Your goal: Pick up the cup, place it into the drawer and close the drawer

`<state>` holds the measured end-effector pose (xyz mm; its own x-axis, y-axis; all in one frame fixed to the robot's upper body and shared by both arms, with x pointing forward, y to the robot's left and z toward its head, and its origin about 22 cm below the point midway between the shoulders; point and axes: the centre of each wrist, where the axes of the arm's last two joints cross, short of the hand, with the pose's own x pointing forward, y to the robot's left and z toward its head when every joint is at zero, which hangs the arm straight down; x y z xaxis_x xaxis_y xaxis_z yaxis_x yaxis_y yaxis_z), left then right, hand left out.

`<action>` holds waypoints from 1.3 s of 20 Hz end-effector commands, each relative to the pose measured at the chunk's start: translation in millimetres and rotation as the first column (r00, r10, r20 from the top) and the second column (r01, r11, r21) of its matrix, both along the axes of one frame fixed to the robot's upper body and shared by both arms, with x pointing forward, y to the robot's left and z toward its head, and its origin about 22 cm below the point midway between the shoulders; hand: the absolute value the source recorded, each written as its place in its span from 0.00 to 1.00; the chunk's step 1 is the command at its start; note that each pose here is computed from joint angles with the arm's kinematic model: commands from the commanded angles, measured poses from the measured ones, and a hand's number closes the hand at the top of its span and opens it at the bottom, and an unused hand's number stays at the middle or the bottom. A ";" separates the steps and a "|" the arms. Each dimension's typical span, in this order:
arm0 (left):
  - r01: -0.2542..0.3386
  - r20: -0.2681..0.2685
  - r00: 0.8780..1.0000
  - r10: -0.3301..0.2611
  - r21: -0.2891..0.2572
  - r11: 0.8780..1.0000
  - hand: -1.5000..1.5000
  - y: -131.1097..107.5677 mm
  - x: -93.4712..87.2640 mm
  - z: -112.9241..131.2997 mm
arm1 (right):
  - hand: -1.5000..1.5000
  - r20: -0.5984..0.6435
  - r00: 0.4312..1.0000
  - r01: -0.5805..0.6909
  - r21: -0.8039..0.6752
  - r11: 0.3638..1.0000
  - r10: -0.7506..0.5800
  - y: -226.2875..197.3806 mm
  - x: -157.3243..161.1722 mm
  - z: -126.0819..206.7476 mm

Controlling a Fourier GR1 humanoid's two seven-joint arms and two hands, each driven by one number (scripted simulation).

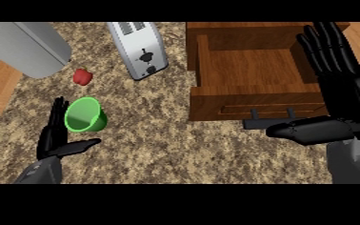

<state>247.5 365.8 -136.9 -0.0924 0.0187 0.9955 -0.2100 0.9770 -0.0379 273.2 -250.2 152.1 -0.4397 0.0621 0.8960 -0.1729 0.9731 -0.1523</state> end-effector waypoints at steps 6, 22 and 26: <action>0.068 0.045 0.997 -0.066 -0.043 0.997 0.00 -4.5 7.7 2.6 | 0.00 -0.013 1.000 0.003 -0.015 1.000 -0.003 0.2 -2.0 6.3; -0.065 0.347 0.937 0.049 0.035 0.997 1.00 -50.0 50.8 18.4 | 0.00 -0.019 1.000 -0.011 -0.033 0.999 0.010 -11.8 3.0 -1.4; -0.002 0.419 0.908 0.016 -0.034 0.999 1.00 -58.6 47.8 14.1 | 0.00 -0.008 1.000 0.013 0.002 1.000 -0.013 -14.2 -2.1 5.1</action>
